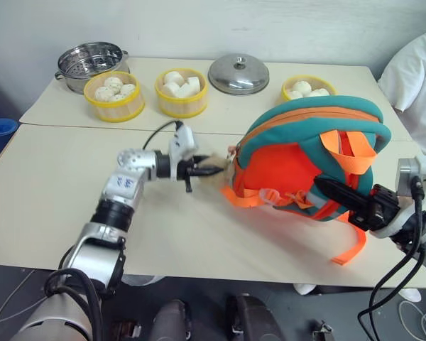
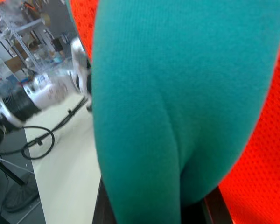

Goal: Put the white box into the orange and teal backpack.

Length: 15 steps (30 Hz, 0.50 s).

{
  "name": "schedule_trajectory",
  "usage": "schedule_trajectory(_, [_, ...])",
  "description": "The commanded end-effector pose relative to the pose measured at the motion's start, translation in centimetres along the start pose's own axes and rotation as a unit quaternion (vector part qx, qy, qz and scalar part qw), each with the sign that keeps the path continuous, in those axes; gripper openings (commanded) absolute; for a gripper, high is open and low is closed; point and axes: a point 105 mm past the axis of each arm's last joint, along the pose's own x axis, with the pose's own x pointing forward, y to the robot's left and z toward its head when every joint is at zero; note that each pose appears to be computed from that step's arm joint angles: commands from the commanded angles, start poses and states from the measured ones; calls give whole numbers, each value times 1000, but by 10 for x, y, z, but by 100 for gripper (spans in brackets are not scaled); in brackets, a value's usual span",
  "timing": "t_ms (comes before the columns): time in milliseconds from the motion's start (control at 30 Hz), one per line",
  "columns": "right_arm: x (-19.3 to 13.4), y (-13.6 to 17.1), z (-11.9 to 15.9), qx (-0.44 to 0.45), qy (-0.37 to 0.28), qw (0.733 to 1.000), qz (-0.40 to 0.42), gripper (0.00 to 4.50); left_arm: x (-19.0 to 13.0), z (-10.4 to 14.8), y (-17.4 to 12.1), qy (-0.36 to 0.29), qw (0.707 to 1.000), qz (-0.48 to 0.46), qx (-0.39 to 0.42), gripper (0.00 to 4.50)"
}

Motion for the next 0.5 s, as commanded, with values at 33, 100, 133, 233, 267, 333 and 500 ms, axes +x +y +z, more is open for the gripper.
schedule_trajectory(33, [5, 2, -1, -21, -17, 1000, -4, 0, -10, -1, -1, 12, 998, 18, 56, 70])
schedule_trajectory(100, [9, -5, -7, -40, -10, 999, -19, 0, -23, -11, 2, 15, 998, 40, 50, 70])
schedule_trajectory(133, [10, -11, -10, -56, -3, 998, -30, 0, -32, -13, 4, 7, 998, 52, 29, 70])
schedule_trajectory(233, [11, -23, -12, -101, 7, 993, -52, 0, -52, -11, 0, 6, 999, 42, -7, 199])
schedule_trajectory(267, [11, -24, -10, -115, 9, 992, -51, 0, -62, -12, -10, 26, 1000, 14, 0, 229])
schedule_trajectory(333, [9, -26, -9, -128, 22, 991, -42, 90, -77, -12, -18, 45, 999, 4, -1, 294])
schedule_trajectory(500, [-13, -18, -11, -257, 112, 960, 10, 265, -124, -3, -48, 35, 997, 25, -56, 448])
